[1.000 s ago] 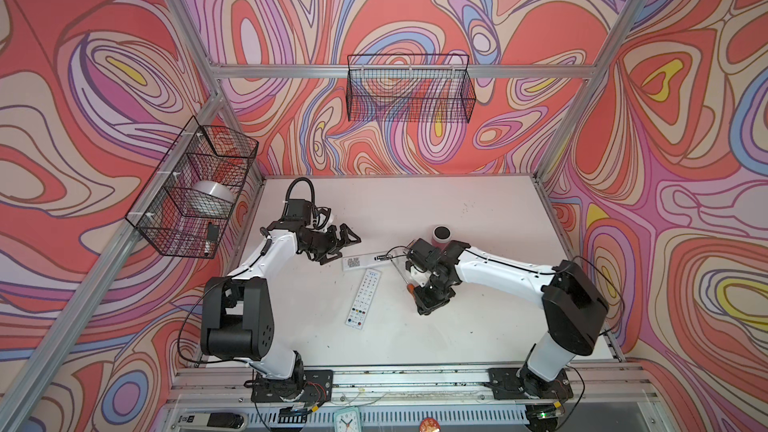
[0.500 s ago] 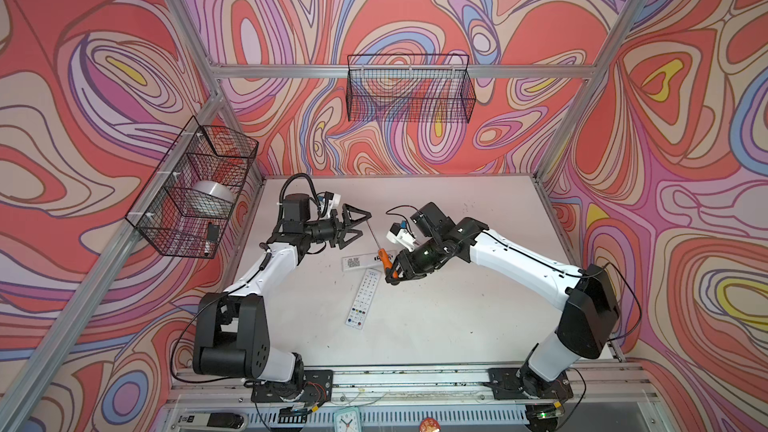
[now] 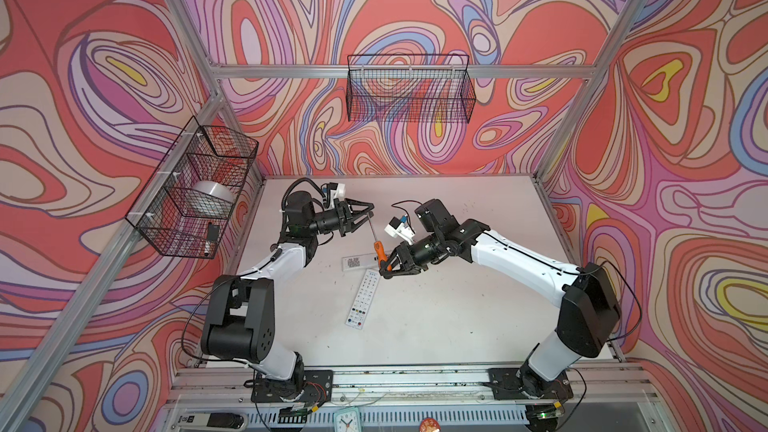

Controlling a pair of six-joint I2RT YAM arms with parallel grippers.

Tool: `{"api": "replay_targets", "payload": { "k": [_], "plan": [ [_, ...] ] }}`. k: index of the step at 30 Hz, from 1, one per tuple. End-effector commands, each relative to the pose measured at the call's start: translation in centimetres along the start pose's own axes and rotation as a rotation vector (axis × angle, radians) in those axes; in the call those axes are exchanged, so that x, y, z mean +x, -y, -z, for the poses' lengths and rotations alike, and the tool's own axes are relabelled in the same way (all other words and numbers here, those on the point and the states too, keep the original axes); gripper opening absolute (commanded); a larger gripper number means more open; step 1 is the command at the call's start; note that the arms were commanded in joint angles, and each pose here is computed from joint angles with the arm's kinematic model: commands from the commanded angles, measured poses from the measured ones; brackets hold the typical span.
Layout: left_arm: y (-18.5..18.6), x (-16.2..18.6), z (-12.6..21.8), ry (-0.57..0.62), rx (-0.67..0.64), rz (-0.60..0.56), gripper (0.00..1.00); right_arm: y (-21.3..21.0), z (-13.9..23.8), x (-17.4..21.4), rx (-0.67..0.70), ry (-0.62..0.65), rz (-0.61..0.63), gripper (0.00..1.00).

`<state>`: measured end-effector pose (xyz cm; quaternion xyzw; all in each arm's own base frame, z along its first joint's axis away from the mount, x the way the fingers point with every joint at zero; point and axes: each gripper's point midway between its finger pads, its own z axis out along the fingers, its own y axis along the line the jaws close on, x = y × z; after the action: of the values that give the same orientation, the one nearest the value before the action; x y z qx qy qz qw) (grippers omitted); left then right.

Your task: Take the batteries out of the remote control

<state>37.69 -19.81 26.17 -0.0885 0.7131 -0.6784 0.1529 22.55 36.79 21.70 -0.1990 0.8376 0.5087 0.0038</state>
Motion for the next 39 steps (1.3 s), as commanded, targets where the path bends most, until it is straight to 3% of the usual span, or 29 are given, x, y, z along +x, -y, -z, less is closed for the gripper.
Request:
{"api": "replay_targets", "payload": {
  "k": [1, 6, 8, 12, 15, 18, 21, 27, 39],
  "plan": [
    [2.1, 0.3, -0.2, -0.019, 0.064, -0.039, 0.00, -1.1, 0.5, 0.0, -0.042, 0.014, 0.018, 0.10],
    [1.8, -0.1, -0.3, 0.000, 0.062, -0.030, 0.00, -0.7, 0.7, -0.3, -0.033, 0.026, 0.012, 0.11],
    [1.9, -0.3, -0.2, 0.014, 0.059, -0.028, 0.00, -0.4, 1.1, -0.6, -0.026, 0.043, 0.005, 0.18],
    [2.0, -1.7, 0.1, 0.114, 0.017, 0.000, 0.00, 1.1, 3.8, -3.0, 0.086, 0.192, -0.037, 0.74],
    [1.4, -3.6, 1.1, 0.275, -0.069, 0.052, 0.00, 0.9, 7.2, -6.1, 0.138, 0.408, -0.064, 0.98],
    [0.4, -5.5, 2.4, 0.448, -0.094, 0.131, 0.00, -0.2, 8.2, -8.6, 0.055, 0.561, -0.088, 0.98],
    [-0.5, -6.5, 2.6, 0.562, -0.055, 0.211, 0.00, 0.0, 8.0, -10.0, 0.033, 0.596, -0.114, 0.98],
    [-0.2, -6.4, 3.6, 0.670, -0.168, 0.181, 0.00, -1.3, 7.8, -12.1, -0.007, 0.609, -0.077, 0.96],
    [-0.7, -6.1, 5.1, 0.733, -0.261, 0.216, 0.00, -1.5, 6.8, -12.7, -0.074, 0.585, -0.070, 0.79]
  ]
}}
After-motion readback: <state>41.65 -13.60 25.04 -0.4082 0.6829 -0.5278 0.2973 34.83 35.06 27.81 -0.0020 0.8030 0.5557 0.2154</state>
